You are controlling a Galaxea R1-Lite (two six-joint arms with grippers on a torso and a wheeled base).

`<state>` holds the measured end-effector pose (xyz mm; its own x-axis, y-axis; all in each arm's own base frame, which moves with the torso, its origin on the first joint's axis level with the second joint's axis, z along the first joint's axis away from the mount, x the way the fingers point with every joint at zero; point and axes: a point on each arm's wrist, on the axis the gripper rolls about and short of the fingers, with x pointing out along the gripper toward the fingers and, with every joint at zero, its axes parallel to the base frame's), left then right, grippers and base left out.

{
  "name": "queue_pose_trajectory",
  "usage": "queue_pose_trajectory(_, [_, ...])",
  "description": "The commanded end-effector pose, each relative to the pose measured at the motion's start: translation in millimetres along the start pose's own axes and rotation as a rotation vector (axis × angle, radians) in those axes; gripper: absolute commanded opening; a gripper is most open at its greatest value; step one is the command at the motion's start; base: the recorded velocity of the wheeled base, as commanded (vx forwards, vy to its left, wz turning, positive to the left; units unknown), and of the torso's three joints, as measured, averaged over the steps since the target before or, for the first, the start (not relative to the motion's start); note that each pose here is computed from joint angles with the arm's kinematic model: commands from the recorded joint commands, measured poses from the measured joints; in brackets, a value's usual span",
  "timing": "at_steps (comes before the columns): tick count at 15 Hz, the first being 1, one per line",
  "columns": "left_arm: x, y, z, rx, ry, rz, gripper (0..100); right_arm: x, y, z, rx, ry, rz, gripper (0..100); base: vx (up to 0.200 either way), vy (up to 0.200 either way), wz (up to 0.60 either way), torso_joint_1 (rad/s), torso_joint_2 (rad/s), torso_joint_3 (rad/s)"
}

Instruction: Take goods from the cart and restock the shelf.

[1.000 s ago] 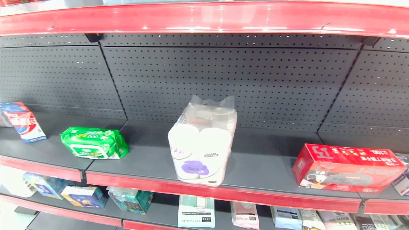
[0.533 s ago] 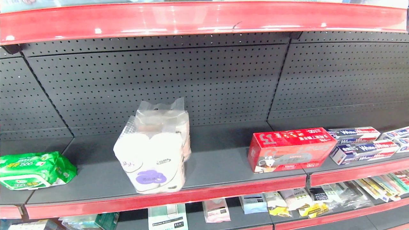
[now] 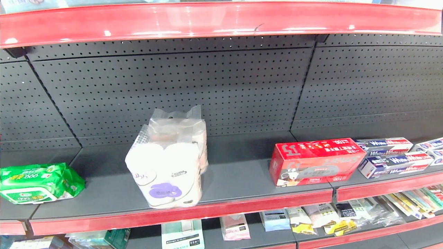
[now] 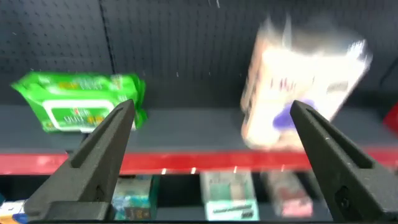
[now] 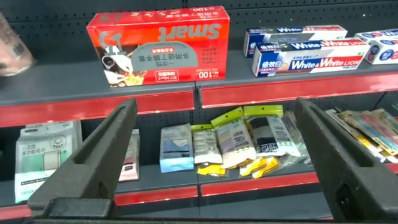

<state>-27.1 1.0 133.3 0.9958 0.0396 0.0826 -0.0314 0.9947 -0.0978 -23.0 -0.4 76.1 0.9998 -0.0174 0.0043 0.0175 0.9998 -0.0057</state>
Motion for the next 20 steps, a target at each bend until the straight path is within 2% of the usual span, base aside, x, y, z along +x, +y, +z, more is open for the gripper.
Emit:
queue_pose_trajectory(1, [90.1, -7.8, 78.2, -0.060, 0.250, 0.163, 100, 0.1, 0.0, 0.0, 0.000, 0.001, -0.001, 100, 0.000, 0.000, 0.00, 0.000, 0.00, 0.000])
queue_pose_trajectory(2, [106.6, -4.6, 69.2, -0.032, 0.357, 0.221, 100, 0.1, 0.0, 0.0, 0.000, 0.001, -0.001, 100, 0.000, 0.000, 0.00, 0.000, 0.00, 0.000])
queue_pose_trajectory(3, [119.0, -1.1, 63.3, -0.008, 0.419, 0.262, 100, 0.1, 0.0, 0.0, 0.000, 0.001, -0.001, 100, 0.000, 0.000, 0.00, 0.000, 0.00, 0.000])
queue_pose_trajectory(4, [137.2, 7.0, 52.6, 0.020, 0.516, 0.330, 100, 0.1, 0.0, 0.0, 0.000, 0.001, -0.001, 100, 0.000, 0.000, 0.00, 0.000, 0.00, 0.000])
queue_pose_trajectory(5, [144.3, 10.1, 48.0, 0.019, 0.554, 0.346, 100, 0.1, 0.0, 0.0, 0.000, 0.001, -0.001, 100, 0.000, 0.000, 0.00, 0.000, 0.00, 0.000])
queue_pose_trajectory(6, [157.3, 14.1, 38.8, 0.021, 0.622, 0.363, 100, 0.1, 0.0, 0.0, 0.000, 0.001, -0.001, 100, 0.000, 0.000, 0.00, 0.000, 0.00, 0.000])
queue_pose_trajectory(9, [169.7, 18.7, 24.0, 0.021, 0.718, 0.375, 100, 0.1, 0.0, 0.0, 0.000, 0.001, -0.001, 100, 0.000, 0.000, 0.00, 0.000, 0.00, 0.000])
queue_pose_trajectory(11, [170.8, 20.4, 4.4, 0.022, 0.816, 0.371, 100, 0.1, 0.0, 0.0, 0.000, 0.001, -0.001, 100, 0.000, 0.000, 0.00, 0.000, 0.00, 0.000])
queue_pose_trajectory(12, [171.0, 20.5, 3.5, 0.021, 0.820, 0.369, 100, 0.1, 0.0, 0.0, 0.000, 0.001, -0.001, 100, 0.000, 0.000, 0.00, 0.000, 0.00, 0.000])
queue_pose_trajectory(13, [176.9, 20.7, -5.1, 0.000, 0.861, 0.325, 100, 0.1, 0.0, 0.0, 0.000, 0.001, -0.001, 100, 0.000, 0.000, 0.00, 0.000, 0.00, 0.000])
queue_pose_trajectory(14, [183.7, 21.6, -9.2, -0.015, 0.868, 0.301, 100, 0.1, 0.0, 0.0, 0.000, 0.001, -0.001, 100, 0.000, 0.000, 0.00, 0.000, 0.00, 0.000])
queue_pose_trajectory(18, [211.0, 22.8, -28.5, -0.010, 0.921, 0.275, 100, 0.1, 0.0, 0.0, 0.000, 0.001, -0.001, 100, 0.000, 0.000, 0.00, 0.000, 0.00, 0.000])
queue_pose_trajectory(20, [225.6, 19.6, -36.8, -0.006, 0.924, 0.252, 100, 0.1, 0.0, 0.0, 0.000, 0.001, -0.001, 100, 0.000, 0.000, 0.00, 0.000, 0.00, 0.000])
